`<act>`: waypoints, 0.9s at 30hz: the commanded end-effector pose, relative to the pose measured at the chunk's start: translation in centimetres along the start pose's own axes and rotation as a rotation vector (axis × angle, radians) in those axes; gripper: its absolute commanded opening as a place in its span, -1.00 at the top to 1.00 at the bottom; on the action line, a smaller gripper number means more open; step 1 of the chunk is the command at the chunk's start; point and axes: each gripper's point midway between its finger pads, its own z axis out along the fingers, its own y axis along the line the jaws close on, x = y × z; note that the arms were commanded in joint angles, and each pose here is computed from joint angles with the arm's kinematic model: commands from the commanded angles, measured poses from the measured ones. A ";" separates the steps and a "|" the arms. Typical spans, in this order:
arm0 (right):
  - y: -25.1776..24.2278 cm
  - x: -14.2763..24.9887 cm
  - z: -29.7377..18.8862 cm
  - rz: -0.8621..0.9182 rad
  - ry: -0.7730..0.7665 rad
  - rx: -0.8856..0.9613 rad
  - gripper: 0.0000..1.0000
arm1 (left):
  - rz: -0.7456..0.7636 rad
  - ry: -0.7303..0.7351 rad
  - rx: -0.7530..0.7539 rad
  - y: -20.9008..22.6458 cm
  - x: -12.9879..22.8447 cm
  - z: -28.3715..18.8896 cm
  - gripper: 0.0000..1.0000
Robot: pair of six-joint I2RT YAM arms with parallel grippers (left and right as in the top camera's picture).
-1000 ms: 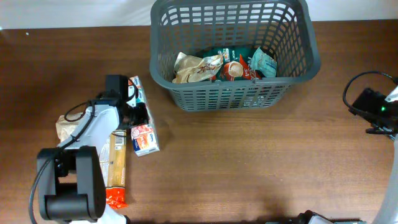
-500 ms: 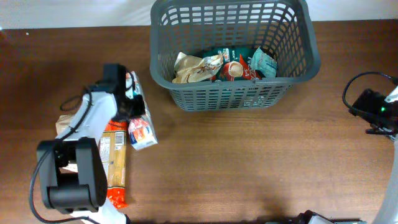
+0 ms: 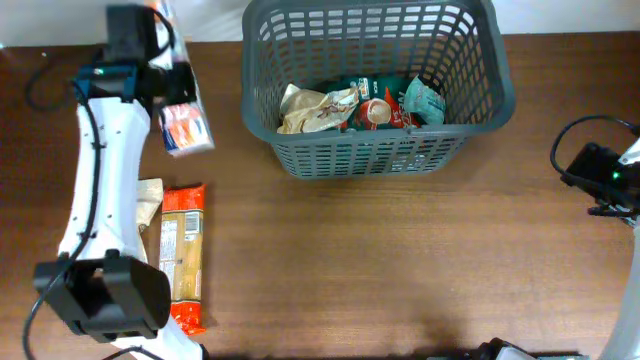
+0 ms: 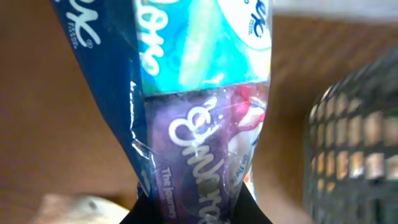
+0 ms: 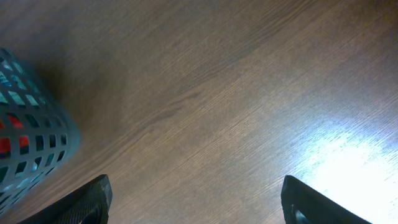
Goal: Pack container
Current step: 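Carry the Kleenex box over the basket and release it inside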
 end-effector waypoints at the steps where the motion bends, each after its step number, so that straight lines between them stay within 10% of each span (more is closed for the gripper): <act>1: 0.0 0.1 -0.1 0.012 -0.002 -0.007 -0.68 | 0.095 -0.193 -0.022 0.1 -5.6 -5.3 0.96; 11: 0.0 0.1 -0.1 0.012 -0.002 -0.007 -0.68 | 0.579 -0.621 0.164 -9.0 -13.1 -18.0 0.97; 27: -0.3 1.7 -0.2 0.013 0.066 0.006 -0.68 | 1.366 -0.630 0.608 -26.9 -2.9 -13.0 0.96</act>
